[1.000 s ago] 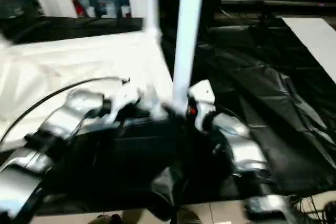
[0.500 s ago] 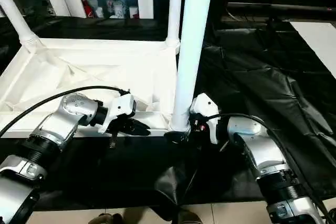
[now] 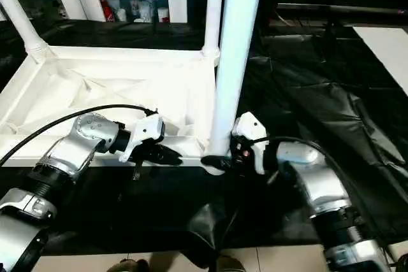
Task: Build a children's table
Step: Rotate leg to tighten
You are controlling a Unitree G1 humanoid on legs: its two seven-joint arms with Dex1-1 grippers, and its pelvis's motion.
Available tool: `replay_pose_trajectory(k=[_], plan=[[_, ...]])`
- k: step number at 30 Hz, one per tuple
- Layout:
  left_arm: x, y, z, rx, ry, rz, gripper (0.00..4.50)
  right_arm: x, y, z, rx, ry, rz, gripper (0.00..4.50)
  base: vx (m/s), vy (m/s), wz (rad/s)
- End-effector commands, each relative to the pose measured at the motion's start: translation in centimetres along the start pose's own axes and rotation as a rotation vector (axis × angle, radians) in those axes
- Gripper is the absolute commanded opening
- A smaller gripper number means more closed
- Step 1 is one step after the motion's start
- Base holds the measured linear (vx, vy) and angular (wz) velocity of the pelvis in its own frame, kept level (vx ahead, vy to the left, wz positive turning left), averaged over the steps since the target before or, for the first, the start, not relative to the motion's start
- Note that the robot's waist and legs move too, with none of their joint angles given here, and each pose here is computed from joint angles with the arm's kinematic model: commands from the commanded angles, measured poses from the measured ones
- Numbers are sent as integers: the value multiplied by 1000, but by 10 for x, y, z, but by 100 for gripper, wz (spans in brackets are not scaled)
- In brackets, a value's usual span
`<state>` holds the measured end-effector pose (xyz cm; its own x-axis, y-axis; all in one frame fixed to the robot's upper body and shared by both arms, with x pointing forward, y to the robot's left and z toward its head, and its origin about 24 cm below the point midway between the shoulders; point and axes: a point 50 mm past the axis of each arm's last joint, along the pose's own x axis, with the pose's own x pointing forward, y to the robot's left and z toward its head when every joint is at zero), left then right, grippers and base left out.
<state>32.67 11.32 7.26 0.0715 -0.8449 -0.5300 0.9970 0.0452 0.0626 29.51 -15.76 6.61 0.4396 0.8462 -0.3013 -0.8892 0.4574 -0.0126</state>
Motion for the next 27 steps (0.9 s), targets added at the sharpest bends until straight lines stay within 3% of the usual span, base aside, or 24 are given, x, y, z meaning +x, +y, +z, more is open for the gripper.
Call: replay_pose_trajectory(k=[1, 4, 5, 8, 13, 17, 20, 22, 26, 27], plan=[[14, 5, -7, -71, 20, 100, 0, 8, -9, -13, 62, 23, -181, 264, 0, 0, 0], [20, 12, -7, -103, 38, 197, 0, 15, -16, -18, 124, 2, -337, 263, 0, 0, 0], [28, 19, -6, -144, 53, 282, 0, 23, -20, -22, 218, -15, -487, 263, 0, 0, 0], [35, 24, -3, -183, 67, 359, 0, 30, -22, -27, 308, -19, -616, 263, 0, 0, 0], [49, 29, 2, -217, 107, 456, 0, 48, -25, -28, 391, -10, -838, 263, 0, 0, 0], [52, 31, 4, -199, 122, 472, 0, 62, -24, -16, 369, -46, -831, 263, 0, 0, 0], [51, 31, 3, -180, 141, 456, 0, 72, -17, 1, 301, -133, -704, 263, 0, 0, 0], [48, 31, 0, -177, 148, 447, 0, 70, -15, 8, 272, -188, -663, 333, 0, 0, 0], [41, 29, -4, -157, 139, 399, 0, 58, -19, 15, 209, -217, -580, 342, 0, 0, 0], [40, 29, -4, -155, 138, 396, 0, 57, -19, 15, 204, -216, -573, 367, 0, 0, 0]])
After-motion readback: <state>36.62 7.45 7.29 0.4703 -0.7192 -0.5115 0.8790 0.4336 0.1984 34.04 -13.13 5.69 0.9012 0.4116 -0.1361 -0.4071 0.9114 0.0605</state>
